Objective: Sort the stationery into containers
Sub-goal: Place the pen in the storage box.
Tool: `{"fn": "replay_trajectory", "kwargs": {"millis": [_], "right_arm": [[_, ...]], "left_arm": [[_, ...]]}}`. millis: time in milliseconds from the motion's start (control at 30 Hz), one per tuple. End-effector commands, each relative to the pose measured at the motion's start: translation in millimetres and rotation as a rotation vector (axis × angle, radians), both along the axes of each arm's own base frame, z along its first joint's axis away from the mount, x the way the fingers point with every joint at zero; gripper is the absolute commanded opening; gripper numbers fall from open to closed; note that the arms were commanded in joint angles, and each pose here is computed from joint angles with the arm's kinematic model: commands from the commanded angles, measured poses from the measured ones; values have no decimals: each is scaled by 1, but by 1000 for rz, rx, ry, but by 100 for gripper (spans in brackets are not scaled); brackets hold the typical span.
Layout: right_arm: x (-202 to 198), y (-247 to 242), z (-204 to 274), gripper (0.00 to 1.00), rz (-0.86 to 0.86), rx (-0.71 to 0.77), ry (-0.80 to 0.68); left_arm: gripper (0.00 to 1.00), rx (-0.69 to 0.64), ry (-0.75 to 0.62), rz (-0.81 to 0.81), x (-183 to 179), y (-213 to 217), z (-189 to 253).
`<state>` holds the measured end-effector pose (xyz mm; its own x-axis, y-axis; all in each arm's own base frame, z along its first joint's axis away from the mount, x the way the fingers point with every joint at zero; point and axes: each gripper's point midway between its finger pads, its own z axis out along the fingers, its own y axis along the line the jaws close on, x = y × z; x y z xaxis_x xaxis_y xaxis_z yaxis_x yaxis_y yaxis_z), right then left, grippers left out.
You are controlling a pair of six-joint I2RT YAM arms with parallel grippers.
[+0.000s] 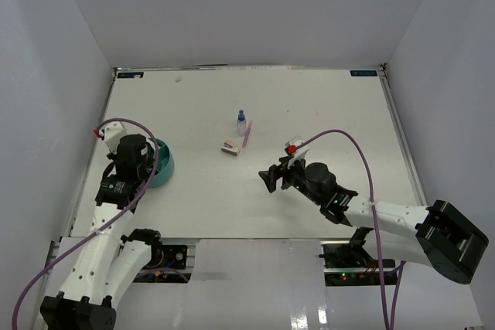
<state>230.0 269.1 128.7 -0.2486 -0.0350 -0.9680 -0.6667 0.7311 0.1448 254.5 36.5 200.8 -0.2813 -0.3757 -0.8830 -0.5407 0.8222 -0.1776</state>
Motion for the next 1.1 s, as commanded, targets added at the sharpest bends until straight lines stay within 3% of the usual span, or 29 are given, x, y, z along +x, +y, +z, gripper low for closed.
{"fn": "replay_trajectory", "kwargs": {"millis": [0, 233, 533, 900, 1067], "right_arm": [[3, 2, 9, 90, -10, 23, -16], [4, 1, 6, 90, -15, 15, -11], [8, 0, 3, 90, -44, 7, 7], [37, 7, 24, 92, -171, -22, 39], [63, 16, 17, 94, -268, -87, 79]], "left_arm": [[6, 27, 19, 23, -1, 8, -8], [13, 24, 24, 29, 1, 13, -14], [35, 6, 21, 3, 4, 10, -15], [68, 3, -15, -23, 5, 7, -4], [97, -64, -64, -200, 18, -25, 14]]}}
